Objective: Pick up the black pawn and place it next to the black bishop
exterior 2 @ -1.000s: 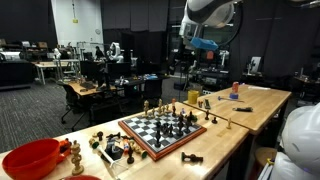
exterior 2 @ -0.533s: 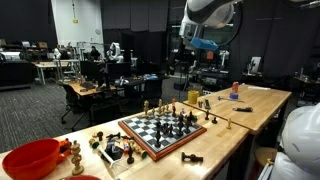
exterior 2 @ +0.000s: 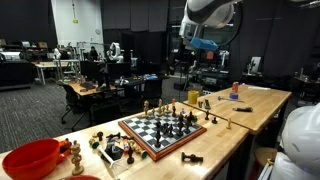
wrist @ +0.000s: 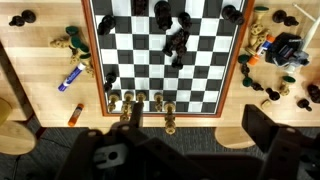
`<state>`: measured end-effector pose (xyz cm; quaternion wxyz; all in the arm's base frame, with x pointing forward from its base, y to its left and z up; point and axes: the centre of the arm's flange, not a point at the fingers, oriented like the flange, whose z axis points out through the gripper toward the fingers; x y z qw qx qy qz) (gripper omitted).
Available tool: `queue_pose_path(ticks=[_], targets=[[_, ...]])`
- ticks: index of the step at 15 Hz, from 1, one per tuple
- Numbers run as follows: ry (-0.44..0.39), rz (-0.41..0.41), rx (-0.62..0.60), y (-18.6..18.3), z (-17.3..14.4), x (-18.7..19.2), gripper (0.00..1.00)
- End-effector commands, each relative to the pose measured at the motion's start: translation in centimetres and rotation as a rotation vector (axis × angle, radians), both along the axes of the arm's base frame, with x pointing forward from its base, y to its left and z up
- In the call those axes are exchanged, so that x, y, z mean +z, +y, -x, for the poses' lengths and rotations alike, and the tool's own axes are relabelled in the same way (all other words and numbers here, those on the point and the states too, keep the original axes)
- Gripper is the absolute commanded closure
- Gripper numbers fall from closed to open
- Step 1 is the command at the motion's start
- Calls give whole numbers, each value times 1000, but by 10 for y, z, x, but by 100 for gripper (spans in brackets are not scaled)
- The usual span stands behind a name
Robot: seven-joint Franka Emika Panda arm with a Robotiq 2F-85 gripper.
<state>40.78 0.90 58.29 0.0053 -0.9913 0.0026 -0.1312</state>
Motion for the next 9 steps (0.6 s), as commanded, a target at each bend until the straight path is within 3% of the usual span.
queue_pose_path(ticks=[1,5,9], targets=[[0,0,0,0,0,0,0],[-2,42,36,31,9,-5,0],[-10,94,74,108,26,-21,0]])
